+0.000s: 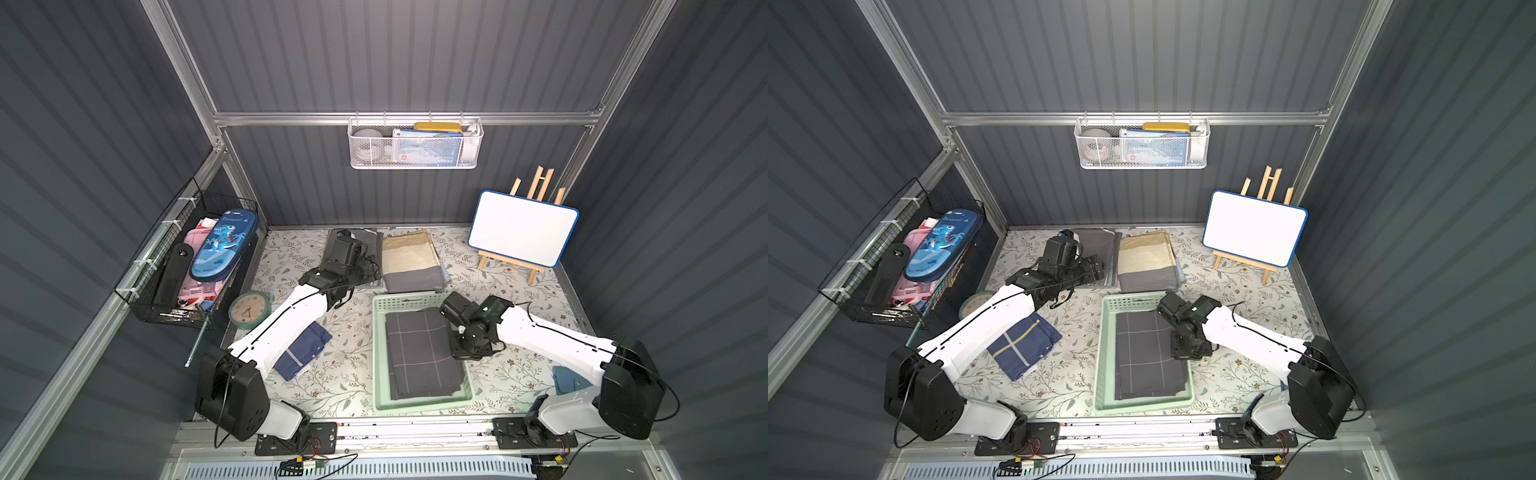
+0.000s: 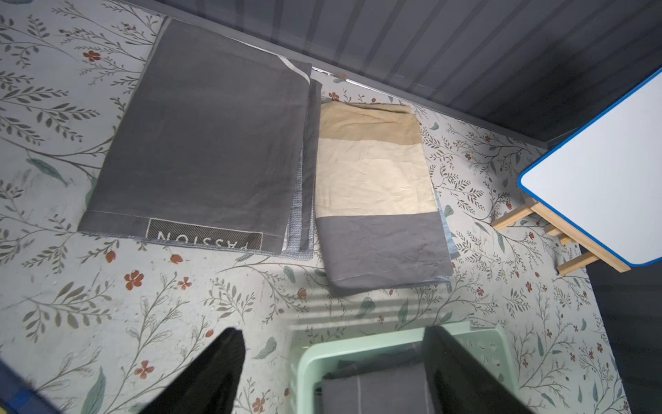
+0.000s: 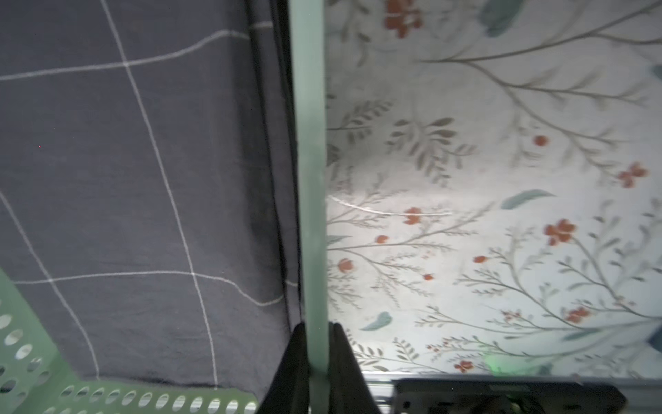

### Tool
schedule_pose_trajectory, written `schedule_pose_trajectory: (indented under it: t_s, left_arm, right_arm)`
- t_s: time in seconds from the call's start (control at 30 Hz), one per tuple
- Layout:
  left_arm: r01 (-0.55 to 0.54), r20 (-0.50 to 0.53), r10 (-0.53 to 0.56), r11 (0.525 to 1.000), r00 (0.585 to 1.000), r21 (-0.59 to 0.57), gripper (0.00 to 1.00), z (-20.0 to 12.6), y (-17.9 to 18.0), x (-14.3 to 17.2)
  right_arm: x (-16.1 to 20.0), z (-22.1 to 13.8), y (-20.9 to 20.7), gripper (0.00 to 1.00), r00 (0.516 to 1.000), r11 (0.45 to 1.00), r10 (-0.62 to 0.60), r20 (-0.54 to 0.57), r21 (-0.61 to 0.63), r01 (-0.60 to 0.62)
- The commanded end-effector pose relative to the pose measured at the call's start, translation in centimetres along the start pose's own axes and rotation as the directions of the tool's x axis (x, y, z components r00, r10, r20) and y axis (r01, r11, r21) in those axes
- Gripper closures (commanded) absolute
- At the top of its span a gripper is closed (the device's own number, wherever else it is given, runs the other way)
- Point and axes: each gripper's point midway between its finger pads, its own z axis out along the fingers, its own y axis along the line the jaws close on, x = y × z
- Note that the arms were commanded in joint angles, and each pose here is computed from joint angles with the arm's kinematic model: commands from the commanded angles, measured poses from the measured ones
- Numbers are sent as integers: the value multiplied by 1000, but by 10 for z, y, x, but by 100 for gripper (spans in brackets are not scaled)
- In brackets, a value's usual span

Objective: Put the folded pillowcase in the basket
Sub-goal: Move the basket to the center of the board.

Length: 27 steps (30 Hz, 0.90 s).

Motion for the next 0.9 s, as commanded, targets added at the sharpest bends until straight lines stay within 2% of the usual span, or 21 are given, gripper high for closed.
schedule_pose_trajectory:
  t_s: [0.0,0.1,0.27,0.47,0.63,0.77,0.87]
  left_arm:
    - [-27,-28,28,999,999,39,17,15,-3,10]
    - [-34,-31,35,998,999,43,17,17,-4,11]
    - [-43,-40,45,997,998,71,17,20,-8,14]
    - [-43,-62,48,995,997,90,17,32,-11,21]
    - [-56,-59,62,994,996,92,17,39,-14,16]
    - [-64,-57,68,995,996,78,17,48,-15,11]
    - [-66,-60,70,995,996,70,17,56,-17,7]
  right_arm:
    - [-12,-12,-38,83,1000,983,10,28,183,-15]
    - [-19,-10,-54,83,1000,960,2,18,279,-7]
    - [-24,-3,-67,81,1000,949,26,-3,314,-23]
    - [-34,-12,-90,77,1000,912,20,1,409,-19]
    - [-36,-15,-113,75,998,897,60,-10,439,-50]
    - [-38,-13,-111,75,997,910,77,4,409,-72]
    - [-32,-5,-119,75,996,900,87,-35,432,-63]
